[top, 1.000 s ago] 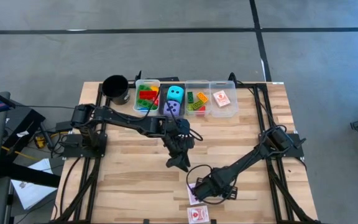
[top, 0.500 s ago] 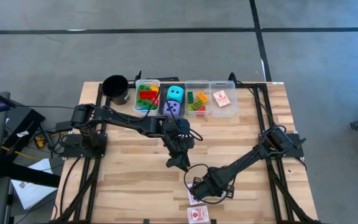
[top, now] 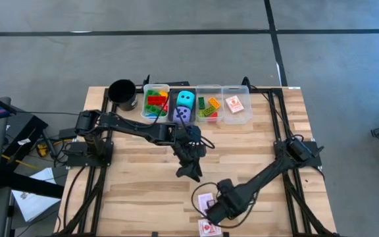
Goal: Pick & Place Toys
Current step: Put the small blue 8-stud game piece into the left transparent bin
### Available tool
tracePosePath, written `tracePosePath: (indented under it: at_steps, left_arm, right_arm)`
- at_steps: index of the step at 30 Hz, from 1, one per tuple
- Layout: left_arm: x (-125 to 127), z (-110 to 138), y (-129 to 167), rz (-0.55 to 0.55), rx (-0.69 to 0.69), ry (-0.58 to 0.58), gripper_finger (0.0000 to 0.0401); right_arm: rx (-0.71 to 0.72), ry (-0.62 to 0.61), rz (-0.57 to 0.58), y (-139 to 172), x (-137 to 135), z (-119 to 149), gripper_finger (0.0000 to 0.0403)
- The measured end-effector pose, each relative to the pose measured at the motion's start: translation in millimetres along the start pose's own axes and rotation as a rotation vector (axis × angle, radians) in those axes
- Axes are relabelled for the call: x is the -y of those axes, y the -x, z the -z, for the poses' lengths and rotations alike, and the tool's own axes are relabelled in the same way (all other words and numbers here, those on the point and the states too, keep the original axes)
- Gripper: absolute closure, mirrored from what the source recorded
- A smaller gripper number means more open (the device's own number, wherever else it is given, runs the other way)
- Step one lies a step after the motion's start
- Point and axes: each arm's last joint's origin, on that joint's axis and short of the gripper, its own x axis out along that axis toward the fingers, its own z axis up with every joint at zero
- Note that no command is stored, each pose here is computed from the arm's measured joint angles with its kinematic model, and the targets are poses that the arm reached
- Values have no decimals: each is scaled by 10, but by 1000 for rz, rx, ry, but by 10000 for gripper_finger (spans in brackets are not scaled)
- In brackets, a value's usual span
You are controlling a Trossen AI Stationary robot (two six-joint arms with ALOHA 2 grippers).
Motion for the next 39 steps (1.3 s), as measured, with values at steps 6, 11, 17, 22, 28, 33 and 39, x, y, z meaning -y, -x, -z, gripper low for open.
tracePosePath:
  at_steps: [6,11,17,22,28,33,39]
  left_arm:
    - [37,-66,-6,20,58,-50,225]
    - [119,-119,-69,-57,166,4,225]
    - [286,-166,-180,-136,363,208,225]
    - [522,-122,-334,-179,498,260,225]
    - [744,-12,-485,-227,579,299,225]
    - [878,73,-571,-259,620,317,225]
    - [981,123,-622,-273,663,320,225]
  right_arm:
    - [191,549,120,137,202,124,269]
    - [222,1096,294,-55,387,212,198]
    - [271,1529,170,-266,775,509,150]
    - [239,1627,14,-372,1201,654,147]
    - [306,1722,-4,-300,1475,582,147]
    - [323,1717,-119,-289,1486,409,147]
    - [361,1750,-193,-269,1367,177,147]
